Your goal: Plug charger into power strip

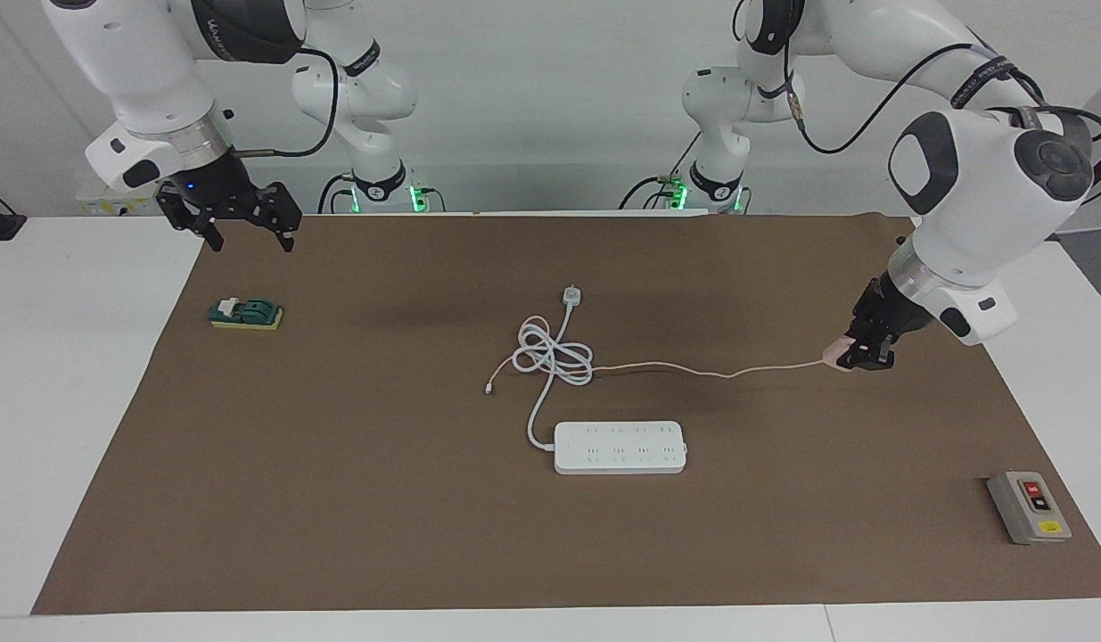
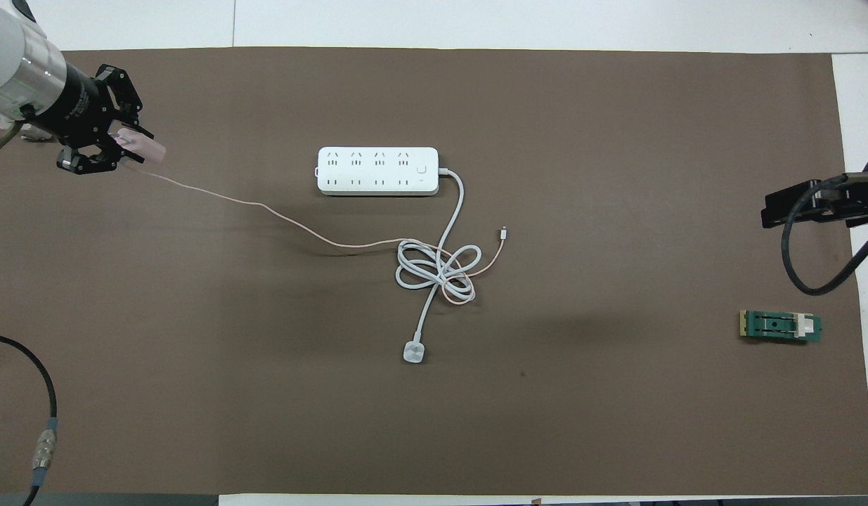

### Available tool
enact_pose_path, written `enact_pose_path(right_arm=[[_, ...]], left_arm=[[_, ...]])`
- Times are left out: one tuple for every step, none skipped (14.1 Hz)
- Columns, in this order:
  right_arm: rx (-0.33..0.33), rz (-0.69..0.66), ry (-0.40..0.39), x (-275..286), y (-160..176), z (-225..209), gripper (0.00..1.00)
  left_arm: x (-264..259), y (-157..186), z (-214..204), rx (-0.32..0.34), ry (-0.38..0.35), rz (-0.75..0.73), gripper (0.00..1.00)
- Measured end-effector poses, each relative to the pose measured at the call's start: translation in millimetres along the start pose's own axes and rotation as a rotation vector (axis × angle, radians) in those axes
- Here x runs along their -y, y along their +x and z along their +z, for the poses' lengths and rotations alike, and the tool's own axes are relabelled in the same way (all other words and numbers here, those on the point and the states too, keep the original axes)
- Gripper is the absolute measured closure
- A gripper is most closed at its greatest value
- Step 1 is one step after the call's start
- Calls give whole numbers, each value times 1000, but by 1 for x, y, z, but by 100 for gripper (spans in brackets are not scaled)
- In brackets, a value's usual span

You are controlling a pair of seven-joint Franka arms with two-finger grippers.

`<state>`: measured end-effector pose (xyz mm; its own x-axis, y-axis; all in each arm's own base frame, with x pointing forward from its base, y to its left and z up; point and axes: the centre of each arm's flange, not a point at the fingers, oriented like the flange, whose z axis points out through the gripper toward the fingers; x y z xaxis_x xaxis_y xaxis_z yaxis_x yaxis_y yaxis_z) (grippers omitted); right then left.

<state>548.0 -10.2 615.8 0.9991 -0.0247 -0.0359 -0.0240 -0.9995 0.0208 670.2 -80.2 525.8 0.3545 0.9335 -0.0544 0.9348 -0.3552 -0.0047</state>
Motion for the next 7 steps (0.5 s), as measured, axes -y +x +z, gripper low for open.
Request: enact_pose_path(right_arm=[[0,0,0,0,0,0,0],[1,0,0,0,0,0,0],[1,-1,0,0,0,0,0],[2,-1,0,1,0,1,0],[3,-2,0,1,0,1,0],[4,-3,0,2,0,2,0],[6,-5,0,3,0,3,0]], left_arm=[[-6,-12,6,-1,3,-34,71],[-11,-25,12,-3,6,-68,71],[-14,-35,16,-4,9,-103,71],[-16,-41,19,-4,13,-143,71],[-17,-42,22,-4,16,-184,71],[-19,-41,27,-5,19,-227,71],[-23,-42,34,-6,16,-260,71]])
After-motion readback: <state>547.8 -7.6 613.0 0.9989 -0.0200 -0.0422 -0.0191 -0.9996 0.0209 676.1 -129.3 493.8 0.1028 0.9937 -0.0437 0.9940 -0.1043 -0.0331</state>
